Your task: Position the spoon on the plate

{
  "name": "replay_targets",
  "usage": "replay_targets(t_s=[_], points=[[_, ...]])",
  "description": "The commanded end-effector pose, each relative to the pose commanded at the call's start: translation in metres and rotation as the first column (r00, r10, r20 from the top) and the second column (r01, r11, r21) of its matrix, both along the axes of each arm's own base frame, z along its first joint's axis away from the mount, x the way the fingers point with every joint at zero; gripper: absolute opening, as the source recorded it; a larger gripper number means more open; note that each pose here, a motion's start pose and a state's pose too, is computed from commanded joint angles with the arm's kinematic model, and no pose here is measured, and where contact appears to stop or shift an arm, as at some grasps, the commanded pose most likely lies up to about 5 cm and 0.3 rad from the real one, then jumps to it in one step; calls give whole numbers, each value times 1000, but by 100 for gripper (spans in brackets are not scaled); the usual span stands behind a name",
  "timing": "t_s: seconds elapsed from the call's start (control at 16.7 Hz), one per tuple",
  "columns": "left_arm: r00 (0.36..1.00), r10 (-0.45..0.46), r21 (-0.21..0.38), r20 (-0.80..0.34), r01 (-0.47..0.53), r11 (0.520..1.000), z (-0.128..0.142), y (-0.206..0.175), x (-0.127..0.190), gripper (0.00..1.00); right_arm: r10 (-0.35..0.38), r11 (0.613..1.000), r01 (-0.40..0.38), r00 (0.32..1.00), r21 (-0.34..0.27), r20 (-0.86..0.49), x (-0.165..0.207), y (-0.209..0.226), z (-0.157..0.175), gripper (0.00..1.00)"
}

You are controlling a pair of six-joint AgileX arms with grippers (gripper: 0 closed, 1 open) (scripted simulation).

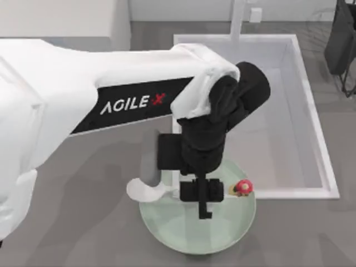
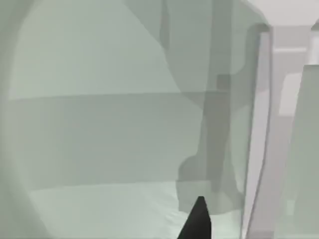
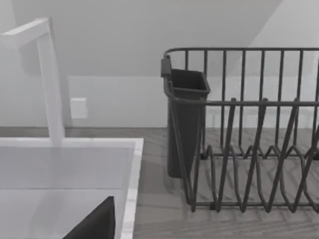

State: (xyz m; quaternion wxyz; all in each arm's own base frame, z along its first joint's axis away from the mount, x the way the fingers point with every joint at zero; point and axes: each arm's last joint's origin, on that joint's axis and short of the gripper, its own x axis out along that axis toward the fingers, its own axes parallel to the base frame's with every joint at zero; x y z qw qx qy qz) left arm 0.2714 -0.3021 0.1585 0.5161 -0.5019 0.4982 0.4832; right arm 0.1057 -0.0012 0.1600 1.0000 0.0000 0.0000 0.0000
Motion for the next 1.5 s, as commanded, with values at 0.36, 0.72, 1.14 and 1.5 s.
replay_targets(t_s=[0.36,0.72,1.14,1.5], points=[[999,9,36,-31,-8,999,-20,3,1,0,0,1000,0,1000,0,0,0,0,0,100],[999,9,36,-31,-8,999,-20,3,1,38,0,1000,0,1000,0,0,0,0,0,100],[999,9,36,-31,-8,999,-20,3,1,90,0,1000,0,1000,0,0,0,0,0,100],[999,9,36,-31,-8,999,-20,3,1,100,0,1000,0,1000,0,0,0,0,0,100]])
